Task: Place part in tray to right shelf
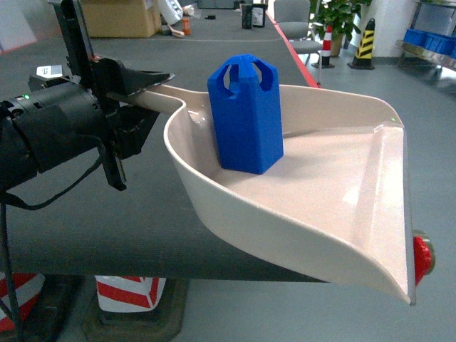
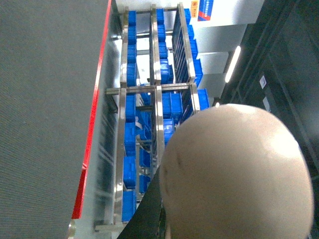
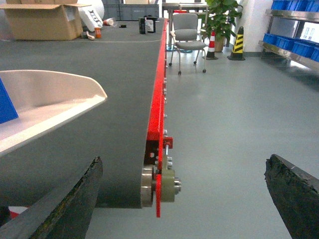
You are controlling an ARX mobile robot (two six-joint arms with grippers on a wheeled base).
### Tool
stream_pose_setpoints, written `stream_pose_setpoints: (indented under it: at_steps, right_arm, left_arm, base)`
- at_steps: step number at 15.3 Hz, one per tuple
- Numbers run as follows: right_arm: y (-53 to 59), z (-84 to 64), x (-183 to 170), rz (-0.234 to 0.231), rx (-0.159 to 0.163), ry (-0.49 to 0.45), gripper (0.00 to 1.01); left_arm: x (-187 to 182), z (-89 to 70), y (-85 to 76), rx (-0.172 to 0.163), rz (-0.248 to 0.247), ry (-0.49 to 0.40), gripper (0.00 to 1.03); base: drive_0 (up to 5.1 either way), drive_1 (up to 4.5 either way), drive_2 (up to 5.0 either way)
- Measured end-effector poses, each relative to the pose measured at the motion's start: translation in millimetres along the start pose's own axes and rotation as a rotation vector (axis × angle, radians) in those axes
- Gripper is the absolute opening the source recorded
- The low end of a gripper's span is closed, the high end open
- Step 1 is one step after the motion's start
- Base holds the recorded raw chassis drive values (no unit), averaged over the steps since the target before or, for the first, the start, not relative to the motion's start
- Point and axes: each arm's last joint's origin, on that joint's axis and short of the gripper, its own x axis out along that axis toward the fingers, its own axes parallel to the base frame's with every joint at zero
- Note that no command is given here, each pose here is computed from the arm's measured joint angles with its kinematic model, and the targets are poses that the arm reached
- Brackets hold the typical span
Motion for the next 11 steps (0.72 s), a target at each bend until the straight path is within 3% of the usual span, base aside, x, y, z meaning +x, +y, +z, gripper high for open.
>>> stream_pose_setpoints:
  at_steps: [11]
  right_arm:
    - [0.0, 0.0, 0.0, 0.0, 0.0, 0.0, 0.98]
  left_arm:
    - [0.0, -0.1, -0.1, 0.0, -0.001, 0.001, 0.15]
  base:
    - [5.0, -2.43, -2.4]
